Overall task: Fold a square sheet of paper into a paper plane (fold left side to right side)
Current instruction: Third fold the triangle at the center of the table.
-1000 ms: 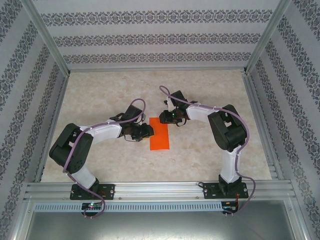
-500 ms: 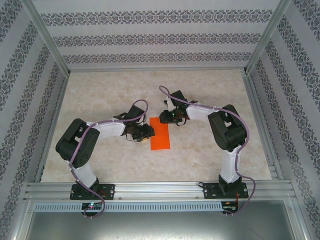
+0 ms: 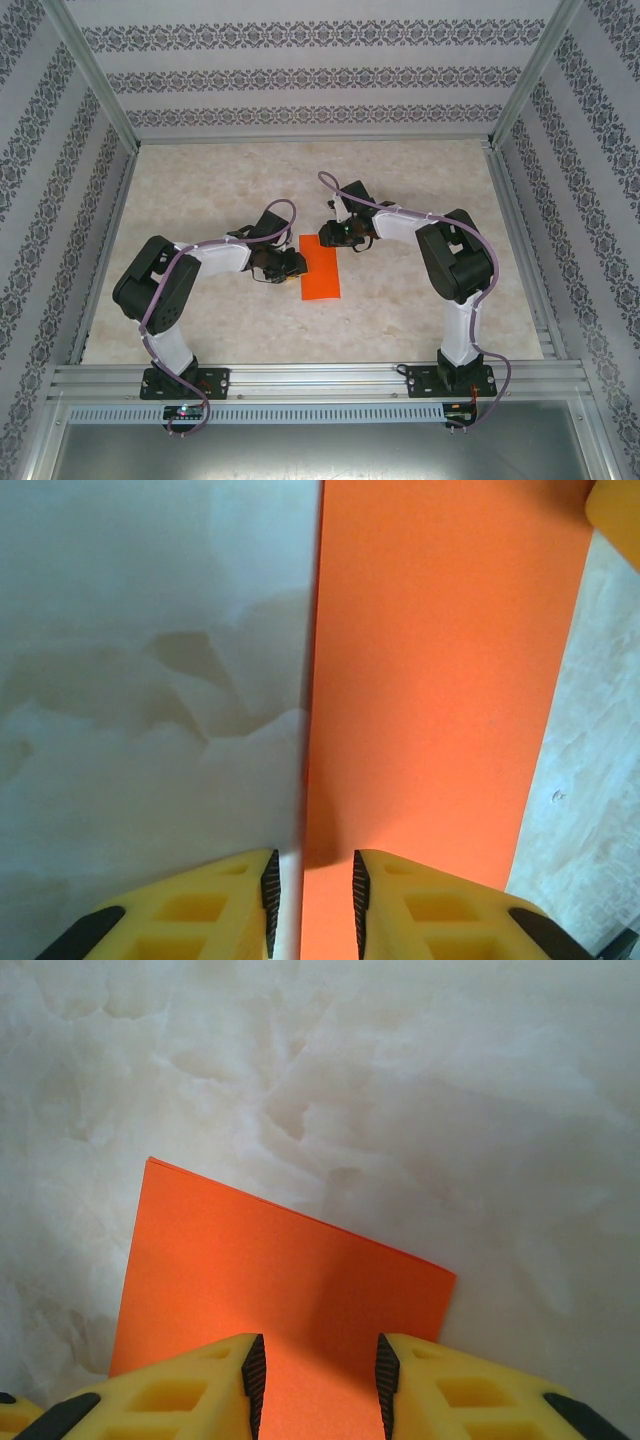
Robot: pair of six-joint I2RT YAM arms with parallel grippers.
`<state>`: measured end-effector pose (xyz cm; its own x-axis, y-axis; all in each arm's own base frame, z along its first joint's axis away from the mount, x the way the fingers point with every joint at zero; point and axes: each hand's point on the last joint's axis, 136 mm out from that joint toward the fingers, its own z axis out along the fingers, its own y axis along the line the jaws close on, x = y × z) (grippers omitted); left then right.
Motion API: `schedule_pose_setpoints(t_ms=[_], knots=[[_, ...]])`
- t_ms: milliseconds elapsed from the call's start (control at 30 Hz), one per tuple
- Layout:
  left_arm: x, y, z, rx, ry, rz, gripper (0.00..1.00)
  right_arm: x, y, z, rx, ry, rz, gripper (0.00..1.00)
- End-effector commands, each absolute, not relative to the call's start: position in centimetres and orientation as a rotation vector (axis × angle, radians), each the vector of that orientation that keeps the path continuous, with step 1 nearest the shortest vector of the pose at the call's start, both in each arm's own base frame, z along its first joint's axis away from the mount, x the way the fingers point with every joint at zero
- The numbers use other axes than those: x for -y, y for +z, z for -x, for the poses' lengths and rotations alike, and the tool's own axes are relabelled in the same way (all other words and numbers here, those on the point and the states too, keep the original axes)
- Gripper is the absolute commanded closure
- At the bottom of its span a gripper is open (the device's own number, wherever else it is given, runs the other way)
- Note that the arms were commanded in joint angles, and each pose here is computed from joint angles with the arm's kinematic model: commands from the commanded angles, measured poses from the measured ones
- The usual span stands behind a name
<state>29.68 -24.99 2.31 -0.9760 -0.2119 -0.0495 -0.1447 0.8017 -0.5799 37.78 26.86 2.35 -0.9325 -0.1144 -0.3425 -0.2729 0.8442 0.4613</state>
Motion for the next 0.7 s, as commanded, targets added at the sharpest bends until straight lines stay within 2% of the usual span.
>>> schedule_pose_setpoints(t_ms=[0, 367, 667], knots=[[27.5, 3.0, -30.6, -2.813, -1.044, 0.188, 0.72, -26.5, 1.4, -37.4, -2.754, 0.707, 0.301, 0.63], [27.0, 3.1, -30.2, -2.822, -1.008, 0.193, 0.73, -26.3, 1.3, -37.3, -2.758, 0.701, 0.299, 0.63], [26.6, 3.6, -29.9, -2.818, -0.996, 0.219, 0.81, -26.4, 1.4, -37.4, -2.754, 0.7, 0.302, 0.62]])
